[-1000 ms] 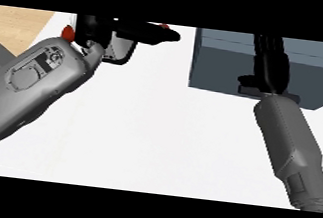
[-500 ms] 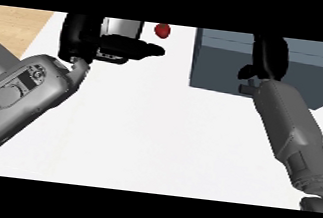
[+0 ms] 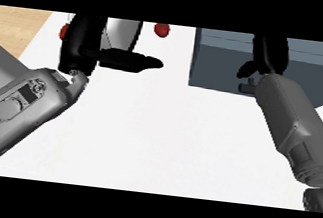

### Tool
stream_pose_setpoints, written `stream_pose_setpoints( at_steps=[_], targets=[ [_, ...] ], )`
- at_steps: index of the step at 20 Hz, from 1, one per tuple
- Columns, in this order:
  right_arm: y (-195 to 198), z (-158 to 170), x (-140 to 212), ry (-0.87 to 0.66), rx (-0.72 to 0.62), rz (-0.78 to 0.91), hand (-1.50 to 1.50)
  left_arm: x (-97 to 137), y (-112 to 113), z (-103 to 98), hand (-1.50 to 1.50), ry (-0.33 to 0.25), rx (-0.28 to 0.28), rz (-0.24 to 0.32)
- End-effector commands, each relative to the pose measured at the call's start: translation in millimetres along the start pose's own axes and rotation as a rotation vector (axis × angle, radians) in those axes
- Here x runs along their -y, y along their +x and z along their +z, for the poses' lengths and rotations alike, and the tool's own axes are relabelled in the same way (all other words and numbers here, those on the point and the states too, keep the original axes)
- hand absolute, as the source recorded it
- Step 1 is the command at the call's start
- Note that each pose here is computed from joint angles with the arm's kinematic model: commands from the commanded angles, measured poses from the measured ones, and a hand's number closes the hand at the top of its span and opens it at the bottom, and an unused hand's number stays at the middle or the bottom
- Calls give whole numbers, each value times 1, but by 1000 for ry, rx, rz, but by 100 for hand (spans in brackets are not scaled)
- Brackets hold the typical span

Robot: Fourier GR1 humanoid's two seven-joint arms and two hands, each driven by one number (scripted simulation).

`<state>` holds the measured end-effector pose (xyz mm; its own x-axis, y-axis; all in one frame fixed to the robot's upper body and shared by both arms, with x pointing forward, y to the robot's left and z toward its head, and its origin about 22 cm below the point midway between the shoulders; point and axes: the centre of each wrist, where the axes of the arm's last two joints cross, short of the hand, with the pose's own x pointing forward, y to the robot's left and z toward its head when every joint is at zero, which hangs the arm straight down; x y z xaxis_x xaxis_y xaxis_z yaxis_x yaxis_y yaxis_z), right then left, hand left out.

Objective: Pick up the can, place it into the drawer and close the drawer

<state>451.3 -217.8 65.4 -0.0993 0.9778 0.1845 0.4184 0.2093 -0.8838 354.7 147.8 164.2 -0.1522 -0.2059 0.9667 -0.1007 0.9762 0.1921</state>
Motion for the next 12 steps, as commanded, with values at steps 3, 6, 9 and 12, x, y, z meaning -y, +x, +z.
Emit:
stream_pose_setpoints(
  at_steps=[3, 6, 9, 12],
  targets=[
    [32, -27, 20, -108, 11, -265, -150, -9, 0, 2, -150, 11, 16, 5],
    [41, -27, 18, -108, -24, -377, -150, -14, -6, 3, -150, 21, -2, 2],
    [45, -31, 21, -113, -24, -479, -150, -20, -13, 10, -150, 31, -15, 6],
    [46, -32, 21, -112, -29, -582, -150, -20, -16, 10, -150, 28, -3, -10]
  ],
)
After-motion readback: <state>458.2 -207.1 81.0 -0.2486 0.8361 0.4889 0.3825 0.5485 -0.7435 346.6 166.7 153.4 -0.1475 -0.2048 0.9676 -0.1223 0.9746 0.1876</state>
